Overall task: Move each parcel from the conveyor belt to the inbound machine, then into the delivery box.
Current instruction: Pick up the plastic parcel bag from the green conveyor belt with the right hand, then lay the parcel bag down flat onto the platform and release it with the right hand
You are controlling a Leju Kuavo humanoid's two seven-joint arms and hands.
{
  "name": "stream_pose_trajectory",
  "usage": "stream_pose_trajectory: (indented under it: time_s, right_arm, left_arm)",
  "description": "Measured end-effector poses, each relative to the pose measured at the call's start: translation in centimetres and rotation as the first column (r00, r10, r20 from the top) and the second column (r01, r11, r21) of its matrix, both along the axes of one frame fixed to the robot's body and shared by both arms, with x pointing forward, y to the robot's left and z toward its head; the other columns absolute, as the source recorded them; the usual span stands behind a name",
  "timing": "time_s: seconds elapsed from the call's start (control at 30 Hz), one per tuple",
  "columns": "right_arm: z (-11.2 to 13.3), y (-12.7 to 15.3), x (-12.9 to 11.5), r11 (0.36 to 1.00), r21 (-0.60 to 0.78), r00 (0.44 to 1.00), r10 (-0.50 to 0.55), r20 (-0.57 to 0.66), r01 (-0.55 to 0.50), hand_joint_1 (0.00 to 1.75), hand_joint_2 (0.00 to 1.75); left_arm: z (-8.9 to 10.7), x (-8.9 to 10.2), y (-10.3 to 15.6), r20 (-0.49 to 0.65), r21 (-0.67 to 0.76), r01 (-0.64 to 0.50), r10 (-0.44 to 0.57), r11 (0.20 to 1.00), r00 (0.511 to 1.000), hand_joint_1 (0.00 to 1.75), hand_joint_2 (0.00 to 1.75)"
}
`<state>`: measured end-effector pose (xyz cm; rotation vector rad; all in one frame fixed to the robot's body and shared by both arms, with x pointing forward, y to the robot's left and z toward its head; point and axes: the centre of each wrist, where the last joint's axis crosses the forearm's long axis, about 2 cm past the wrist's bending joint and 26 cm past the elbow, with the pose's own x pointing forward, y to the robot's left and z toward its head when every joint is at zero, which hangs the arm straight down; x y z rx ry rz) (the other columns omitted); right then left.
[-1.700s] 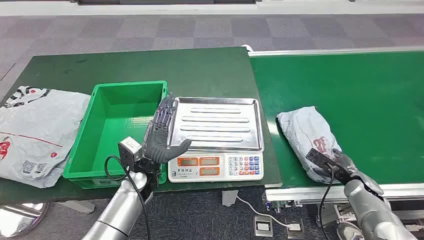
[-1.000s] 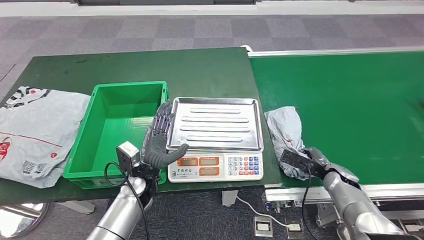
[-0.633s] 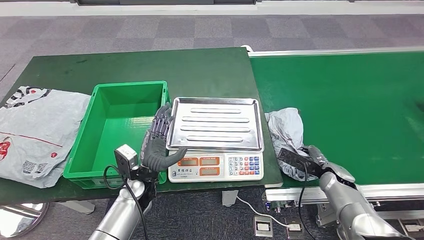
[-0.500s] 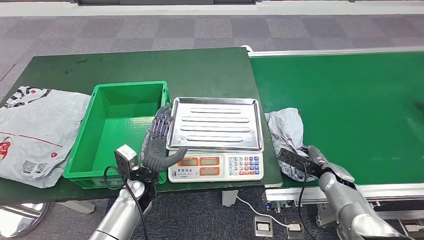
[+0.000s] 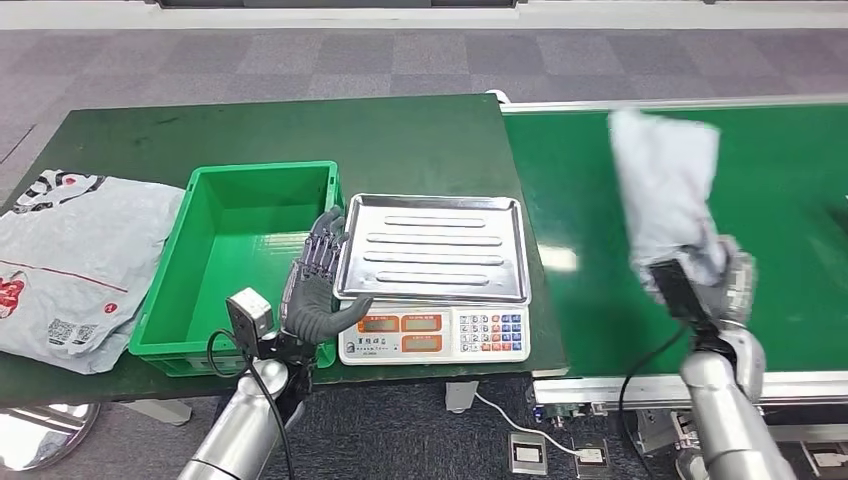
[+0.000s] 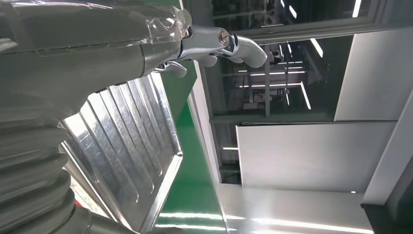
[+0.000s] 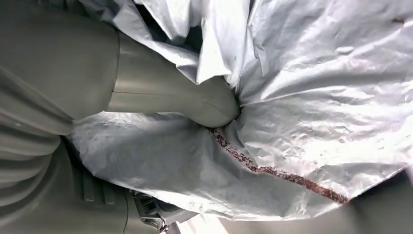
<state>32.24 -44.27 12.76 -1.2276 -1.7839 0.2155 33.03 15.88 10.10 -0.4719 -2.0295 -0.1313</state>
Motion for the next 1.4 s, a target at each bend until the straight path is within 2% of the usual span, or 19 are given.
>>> stream_pose_trajectory:
  time_s: [0.07,0.17,0.27,0.4,0.47,0.6,0.77,0.83,0.9,0.97,1.03,1.1,1.17,1.27,1.4]
  right_arm:
    - [1.8,-1.1,-1.4,0.999,-0.008,0.98,-0.042,0.195,0.045,1.75,1.75]
    - [4.2,-1.2,-2.7,0.995,-0.077,0.927,-0.03,0.373,0.063,1.75,1.75]
    - [6.4,-0.6,-3.2,0.989,-0.123,0.868,-0.011,0.496,0.083,1.75,1.75]
    - [9.3,0.1,-3.8,0.983,-0.144,0.798,-0.003,0.603,0.113,1.75,1.75]
    - [10.1,0.6,-3.6,0.978,-0.174,0.792,0.017,0.611,0.113,1.75,1.75]
    - [10.2,1.9,-1.7,0.96,-0.276,0.854,0.099,0.51,0.053,1.75,1.75]
    - [9.8,2.7,-0.7,0.958,-0.288,0.877,0.131,0.462,0.009,1.75,1.75]
    - [10.0,3.2,0.5,0.955,-0.293,0.915,0.165,0.367,-0.055,1.75,1.75]
    - [10.3,4.6,3.1,0.937,-0.311,0.959,0.223,0.175,-0.161,1.75,1.75]
    - [10.2,6.8,6.1,0.897,-0.347,0.96,0.278,-0.035,-0.272,1.75,1.75]
    - [9.4,9.6,8.7,0.836,-0.363,0.907,0.338,-0.25,-0.412,1.75,1.75]
    - [8.2,12.5,10.5,0.761,-0.337,0.804,0.382,-0.456,-0.553,1.75,1.75]
    - [7.0,15.1,11.4,0.691,-0.303,0.699,0.405,-0.59,-0.656,1.75,1.75]
    - [5.8,17.6,11.9,0.61,-0.267,0.592,0.424,-0.685,-0.746,1.75,1.75]
    - [5.3,18.9,12.3,0.563,-0.251,0.531,0.413,-0.74,-0.787,1.75,1.75]
  left_arm:
    - [0.0,0.0,-0.2,0.0,0.0,0.002,-0.002,1.0,1.0,0.0,1.75]
    - [0.3,0.3,-0.5,0.004,-0.005,0.006,-0.006,1.0,1.0,0.0,1.75]
    - [0.7,0.6,-0.9,0.009,-0.012,0.01,-0.01,1.0,1.0,0.0,1.75]
    - [0.9,0.8,-1.2,0.007,-0.018,0.012,-0.012,1.0,1.0,0.0,1.75]
    - [1.0,0.8,-1.3,0.008,-0.023,0.013,-0.012,1.0,1.0,0.0,1.75]
    - [1.3,1.0,-1.4,0.015,-0.034,0.012,-0.011,0.999,1.0,0.0,1.75]
    - [1.5,1.1,-1.5,0.018,-0.038,0.013,-0.012,0.999,1.0,0.0,1.75]
    - [1.5,1.1,-1.5,0.021,-0.038,0.013,-0.012,0.999,1.0,0.0,1.75]
    - [1.7,1.1,-1.5,0.03,-0.039,0.015,-0.014,0.999,0.999,0.0,1.75]
    - [2.0,1.2,-1.5,0.041,-0.039,0.02,-0.018,0.999,0.999,0.0,1.75]
    - [2.2,1.2,-1.5,0.05,-0.038,0.018,-0.016,0.999,0.999,0.0,1.75]
    - [2.3,1.2,-1.6,0.056,-0.036,0.01,-0.008,0.999,0.998,0.0,1.75]
    - [2.3,1.2,-1.6,0.057,-0.036,0.0,0.002,0.999,0.998,0.0,1.75]
    - [2.2,1.0,-1.7,0.054,-0.038,-0.009,0.011,0.999,0.998,0.0,1.75]
    - [2.2,0.9,-1.7,0.053,-0.04,-0.01,0.012,0.999,0.999,0.0,1.75]
